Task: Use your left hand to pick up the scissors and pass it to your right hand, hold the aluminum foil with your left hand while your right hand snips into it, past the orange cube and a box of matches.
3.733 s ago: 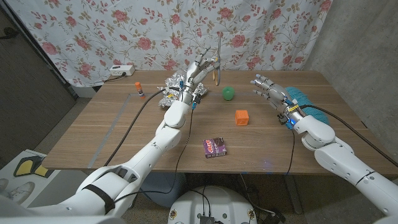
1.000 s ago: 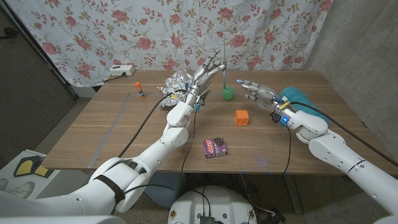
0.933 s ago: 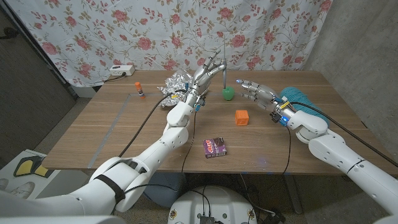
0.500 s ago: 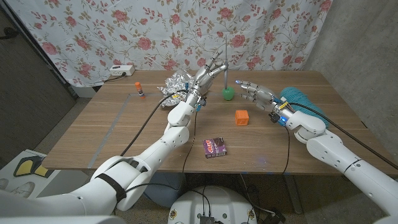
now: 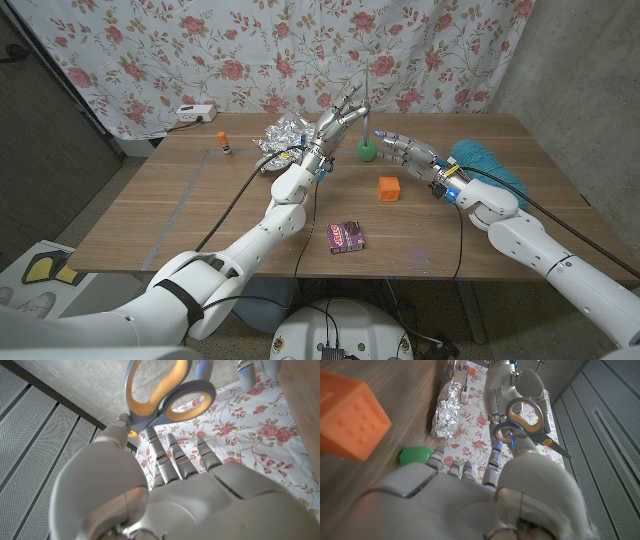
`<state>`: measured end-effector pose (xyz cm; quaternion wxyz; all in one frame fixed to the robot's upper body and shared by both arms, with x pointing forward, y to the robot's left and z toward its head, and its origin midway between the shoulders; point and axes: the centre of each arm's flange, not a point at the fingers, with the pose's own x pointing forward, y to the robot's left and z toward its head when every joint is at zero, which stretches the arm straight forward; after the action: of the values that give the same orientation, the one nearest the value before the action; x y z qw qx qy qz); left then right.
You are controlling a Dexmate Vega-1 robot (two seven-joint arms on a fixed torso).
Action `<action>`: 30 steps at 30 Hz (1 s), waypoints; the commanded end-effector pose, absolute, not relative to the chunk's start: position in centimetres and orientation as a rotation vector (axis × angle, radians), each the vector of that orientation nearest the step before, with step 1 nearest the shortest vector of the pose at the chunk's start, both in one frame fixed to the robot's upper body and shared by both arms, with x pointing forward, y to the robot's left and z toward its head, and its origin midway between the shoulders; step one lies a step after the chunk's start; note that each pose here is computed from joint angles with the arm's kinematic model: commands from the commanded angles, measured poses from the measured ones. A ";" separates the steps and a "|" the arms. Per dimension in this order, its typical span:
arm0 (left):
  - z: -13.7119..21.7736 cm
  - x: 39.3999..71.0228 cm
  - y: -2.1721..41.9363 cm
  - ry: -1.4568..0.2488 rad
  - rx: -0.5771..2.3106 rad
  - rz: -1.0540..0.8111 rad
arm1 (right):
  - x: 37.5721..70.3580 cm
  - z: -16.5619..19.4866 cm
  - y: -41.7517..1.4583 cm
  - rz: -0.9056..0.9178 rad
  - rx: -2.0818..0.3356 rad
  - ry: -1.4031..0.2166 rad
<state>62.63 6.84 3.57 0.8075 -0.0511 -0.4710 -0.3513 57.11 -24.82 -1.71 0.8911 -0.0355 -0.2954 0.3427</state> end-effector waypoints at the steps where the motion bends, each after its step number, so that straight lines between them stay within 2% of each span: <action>1: 3.1 62.6 6.3 -0.993 -0.108 -0.781 | 57.2 -1.8 -24.6 0.743 -0.057 -0.620; 30: 3.5 63.2 5.5 -0.981 -0.111 -0.822 | 57.3 -1.8 -23.2 0.795 -0.043 -0.617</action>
<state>62.97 5.96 3.30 0.8036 -0.0521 -0.4588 -0.3756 57.15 -23.81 -1.74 0.8769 -0.0263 -0.2963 0.3775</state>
